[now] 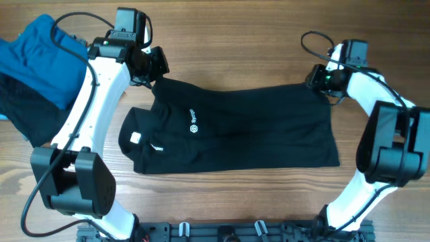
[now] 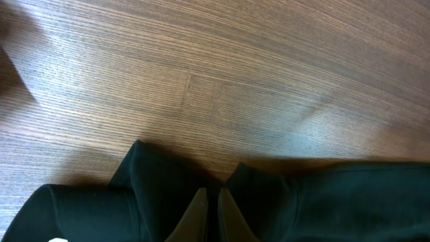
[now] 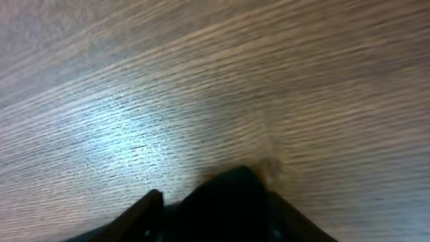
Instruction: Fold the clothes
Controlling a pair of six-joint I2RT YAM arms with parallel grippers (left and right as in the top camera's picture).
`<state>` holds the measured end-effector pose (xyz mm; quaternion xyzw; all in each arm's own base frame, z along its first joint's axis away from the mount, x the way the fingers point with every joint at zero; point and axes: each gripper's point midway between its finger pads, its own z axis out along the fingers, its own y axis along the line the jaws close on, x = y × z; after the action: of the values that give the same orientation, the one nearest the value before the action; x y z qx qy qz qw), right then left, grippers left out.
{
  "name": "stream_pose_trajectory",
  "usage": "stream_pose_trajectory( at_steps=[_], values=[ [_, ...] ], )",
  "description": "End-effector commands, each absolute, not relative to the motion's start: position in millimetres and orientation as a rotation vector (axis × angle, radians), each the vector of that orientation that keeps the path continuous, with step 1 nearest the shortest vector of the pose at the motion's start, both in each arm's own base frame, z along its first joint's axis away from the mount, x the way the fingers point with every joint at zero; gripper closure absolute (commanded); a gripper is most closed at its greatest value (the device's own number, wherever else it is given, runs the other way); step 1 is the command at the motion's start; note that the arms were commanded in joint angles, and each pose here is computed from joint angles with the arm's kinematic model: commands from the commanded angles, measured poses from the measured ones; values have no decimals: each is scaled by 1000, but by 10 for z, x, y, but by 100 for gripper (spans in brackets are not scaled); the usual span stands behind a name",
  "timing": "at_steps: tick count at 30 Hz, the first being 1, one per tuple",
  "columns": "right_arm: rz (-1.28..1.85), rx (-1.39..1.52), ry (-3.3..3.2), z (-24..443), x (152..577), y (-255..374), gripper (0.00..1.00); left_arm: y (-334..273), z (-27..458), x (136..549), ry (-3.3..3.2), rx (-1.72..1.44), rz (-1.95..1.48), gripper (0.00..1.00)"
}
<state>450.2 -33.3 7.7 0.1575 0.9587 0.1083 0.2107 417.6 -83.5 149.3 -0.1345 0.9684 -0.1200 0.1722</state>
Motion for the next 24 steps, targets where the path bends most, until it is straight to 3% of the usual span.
stream_pose_trajectory(
  at_steps=[1,4,9,14,18,24],
  values=[
    [257,423,2689,-24,4519,-319,66,-873,1592,4161,2730,-360,-360,96],
    [224,433,2698,-39,4498,-360,95,-875,1592,4158,2731,-358,-360,96],
    [171,478,2678,74,4485,-485,96,-875,1590,4154,2732,-359,-359,96],
    [-25,610,2621,679,4195,-961,96,-829,1607,4012,2774,-379,-354,96],
    [-42,656,2676,914,3840,-992,95,-890,1580,3661,2904,-397,-407,96],
    [-228,712,2837,840,3356,-1095,96,-941,1551,3019,3165,-389,-464,96]
  ],
)
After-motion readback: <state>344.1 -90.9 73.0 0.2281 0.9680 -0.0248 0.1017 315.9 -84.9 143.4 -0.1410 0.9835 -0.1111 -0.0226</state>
